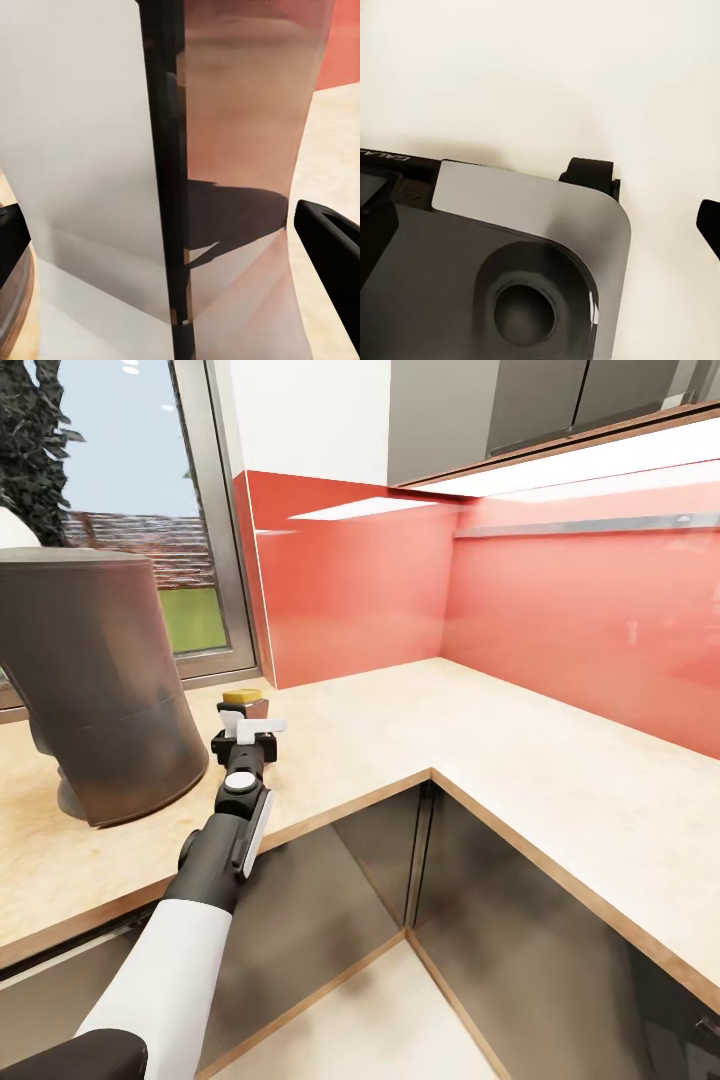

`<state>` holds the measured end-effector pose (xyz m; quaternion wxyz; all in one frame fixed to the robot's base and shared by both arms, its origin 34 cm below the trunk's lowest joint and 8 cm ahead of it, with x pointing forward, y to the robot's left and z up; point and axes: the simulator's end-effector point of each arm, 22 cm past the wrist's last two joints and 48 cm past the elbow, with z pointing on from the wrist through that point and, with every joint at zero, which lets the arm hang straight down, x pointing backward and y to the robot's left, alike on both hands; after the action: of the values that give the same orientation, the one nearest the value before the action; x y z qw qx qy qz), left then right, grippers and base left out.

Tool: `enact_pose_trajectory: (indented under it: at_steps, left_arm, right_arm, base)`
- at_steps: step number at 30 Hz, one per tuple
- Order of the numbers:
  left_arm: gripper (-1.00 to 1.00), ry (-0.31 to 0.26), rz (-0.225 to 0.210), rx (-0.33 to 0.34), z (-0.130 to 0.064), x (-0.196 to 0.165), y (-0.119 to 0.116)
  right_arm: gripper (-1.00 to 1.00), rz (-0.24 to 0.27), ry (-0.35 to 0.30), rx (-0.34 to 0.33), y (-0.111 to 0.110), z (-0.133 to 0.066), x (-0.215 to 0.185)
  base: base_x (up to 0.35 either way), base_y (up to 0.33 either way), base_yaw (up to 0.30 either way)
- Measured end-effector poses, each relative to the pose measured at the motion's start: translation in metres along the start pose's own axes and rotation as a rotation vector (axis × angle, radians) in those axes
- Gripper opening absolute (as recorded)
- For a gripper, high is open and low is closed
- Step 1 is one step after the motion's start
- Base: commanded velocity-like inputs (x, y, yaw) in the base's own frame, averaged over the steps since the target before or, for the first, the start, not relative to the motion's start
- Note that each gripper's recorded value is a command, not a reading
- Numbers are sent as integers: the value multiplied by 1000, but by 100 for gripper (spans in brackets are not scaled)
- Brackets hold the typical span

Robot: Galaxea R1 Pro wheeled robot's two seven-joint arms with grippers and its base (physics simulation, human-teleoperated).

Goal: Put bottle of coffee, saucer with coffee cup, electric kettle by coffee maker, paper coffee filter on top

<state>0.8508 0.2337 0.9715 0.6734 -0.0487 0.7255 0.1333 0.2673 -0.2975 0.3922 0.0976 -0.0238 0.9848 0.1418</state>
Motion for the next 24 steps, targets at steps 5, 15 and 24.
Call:
enact_pose_trajectory:
  at_steps: [5, 15, 24]
  left_arm:
    - [-100, 1, -1, 0, 0, 0, 0]
    - [100, 14, -4, 3, 1, 6, -1]
    - [100, 14, -5, 3, 1, 6, -1]
  right_arm:
    - [100, -1, 0, 0, 0, 0, 0]
    - [100, 0, 0, 0, 0, 0, 0]
    - [100, 0, 0, 0, 0, 0, 0]
  base:
    - [0, 0, 0]
    - [0, 0, 0]
    - [0, 0, 0]
